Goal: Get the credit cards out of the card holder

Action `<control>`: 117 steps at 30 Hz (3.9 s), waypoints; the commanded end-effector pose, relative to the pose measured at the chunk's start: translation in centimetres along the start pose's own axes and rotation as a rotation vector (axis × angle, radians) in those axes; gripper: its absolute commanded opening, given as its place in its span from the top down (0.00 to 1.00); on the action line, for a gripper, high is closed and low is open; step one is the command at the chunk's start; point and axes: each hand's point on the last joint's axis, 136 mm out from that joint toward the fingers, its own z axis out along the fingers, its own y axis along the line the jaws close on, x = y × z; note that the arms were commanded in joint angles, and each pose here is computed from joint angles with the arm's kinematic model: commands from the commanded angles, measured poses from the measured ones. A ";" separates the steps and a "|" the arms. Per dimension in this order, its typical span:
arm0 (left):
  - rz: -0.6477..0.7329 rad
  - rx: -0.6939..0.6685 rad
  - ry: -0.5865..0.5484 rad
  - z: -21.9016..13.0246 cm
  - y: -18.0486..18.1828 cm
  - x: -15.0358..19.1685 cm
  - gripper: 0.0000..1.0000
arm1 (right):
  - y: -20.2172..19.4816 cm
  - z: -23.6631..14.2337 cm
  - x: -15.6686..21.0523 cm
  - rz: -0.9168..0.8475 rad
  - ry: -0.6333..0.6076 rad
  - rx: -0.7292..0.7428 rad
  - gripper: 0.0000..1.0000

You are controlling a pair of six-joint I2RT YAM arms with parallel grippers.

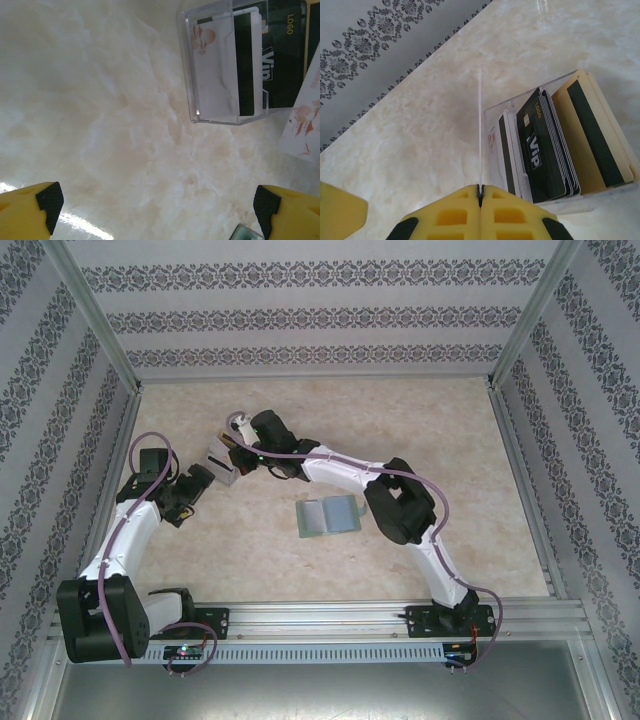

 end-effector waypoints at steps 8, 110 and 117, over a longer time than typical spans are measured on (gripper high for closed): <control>0.028 -0.021 0.012 -0.3 0.8 0.3 0.01 | -0.7 2.8 0.3 -0.052 0.004 0.021 1.00; 0.597 -0.023 0.542 12.5 -10.2 24.2 0.96 | -9.0 -20.7 21.6 0.585 0.517 0.412 0.76; 0.603 -0.019 0.542 12.5 -10.3 24.2 0.97 | -8.1 -19.9 20.5 0.594 0.479 0.330 0.81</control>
